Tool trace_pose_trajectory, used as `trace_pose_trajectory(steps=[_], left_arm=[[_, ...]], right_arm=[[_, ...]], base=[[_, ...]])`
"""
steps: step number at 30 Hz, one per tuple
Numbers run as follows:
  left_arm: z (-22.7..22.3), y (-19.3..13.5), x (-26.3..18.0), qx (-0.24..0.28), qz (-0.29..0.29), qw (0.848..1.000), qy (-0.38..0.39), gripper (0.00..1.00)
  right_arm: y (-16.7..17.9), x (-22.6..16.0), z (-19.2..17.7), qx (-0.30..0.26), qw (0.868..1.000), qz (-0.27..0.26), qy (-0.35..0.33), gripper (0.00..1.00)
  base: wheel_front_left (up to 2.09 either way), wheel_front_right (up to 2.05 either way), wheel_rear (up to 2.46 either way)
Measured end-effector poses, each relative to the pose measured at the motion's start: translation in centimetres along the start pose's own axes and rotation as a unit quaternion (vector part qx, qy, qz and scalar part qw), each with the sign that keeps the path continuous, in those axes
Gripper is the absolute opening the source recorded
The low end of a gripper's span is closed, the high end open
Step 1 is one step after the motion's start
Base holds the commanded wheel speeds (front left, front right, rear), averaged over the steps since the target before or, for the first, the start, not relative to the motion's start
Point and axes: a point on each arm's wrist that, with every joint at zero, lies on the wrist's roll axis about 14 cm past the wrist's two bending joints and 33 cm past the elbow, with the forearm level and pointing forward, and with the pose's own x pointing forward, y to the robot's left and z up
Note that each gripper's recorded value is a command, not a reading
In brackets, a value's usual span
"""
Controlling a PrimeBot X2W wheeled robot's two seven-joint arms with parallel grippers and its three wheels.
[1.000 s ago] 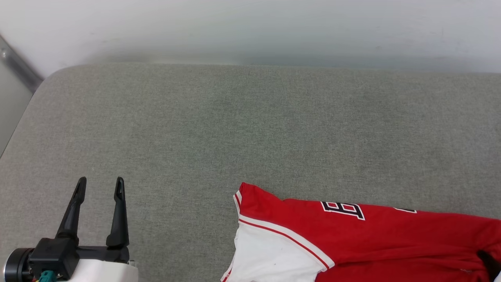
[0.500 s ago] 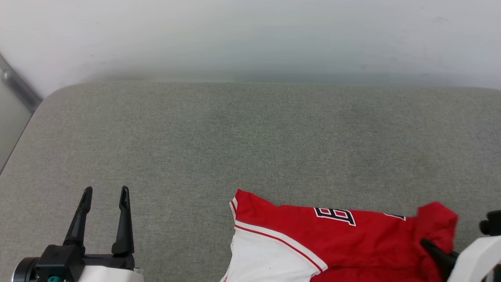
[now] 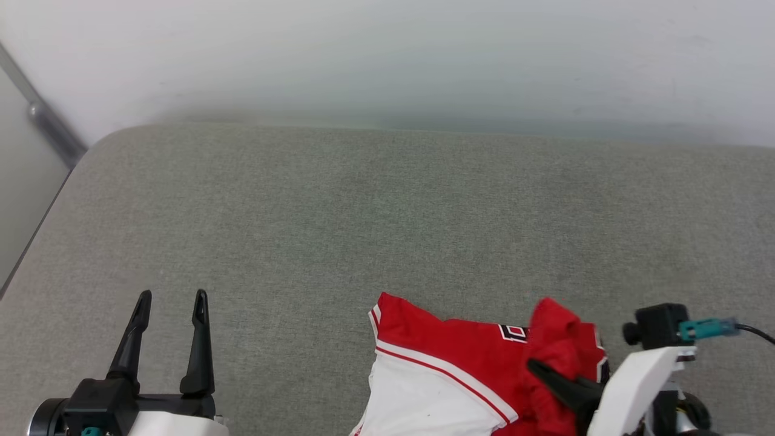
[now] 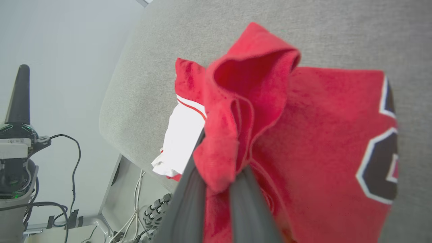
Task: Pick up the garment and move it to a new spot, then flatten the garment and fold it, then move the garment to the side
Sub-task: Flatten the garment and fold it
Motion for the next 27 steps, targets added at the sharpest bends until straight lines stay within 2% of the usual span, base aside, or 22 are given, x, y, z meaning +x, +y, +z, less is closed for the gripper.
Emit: trace_pose_trajectory(steps=[9, 14, 18, 20, 27], left_arm=[[-0.2, 0.5, -0.5, 0.002, 0.009, 1.0, 0.005, 1.0], [-0.2, 0.9, -0.6, 0.005, 0.014, 1.0, 0.007, 1.0], [-0.3, 1.2, -0.8, 0.007, 0.017, 1.0, 0.01, 1.0], [-0.4, 1.2, -0.8, 0.007, 0.018, 1.0, 0.011, 1.0], [-0.5, 1.5, -0.8, 0.007, 0.02, 1.0, 0.013, 1.0]], right_arm=[[5.3, 3.5, -1.5, 0.013, 0.995, 0.097, 0.017, 0.0], [6.9, 5.3, -2.3, 0.008, 0.992, 0.12, 0.029, 0.0], [6.6, 6.6, -3.4, 0.017, 0.992, 0.116, 0.047, 0.0], [6.8, 7.1, -3.8, 0.014, 0.992, 0.118, 0.053, 1.0], [9.4, 7.5, -4.2, 0.02, 0.985, 0.16, 0.056, 1.0]], base=[[0.0, 0.0, 0.0], [0.0, 0.0, 0.0], [0.0, 0.0, 0.0], [0.0, 0.0, 0.0], [0.0, 0.0, 0.0]])
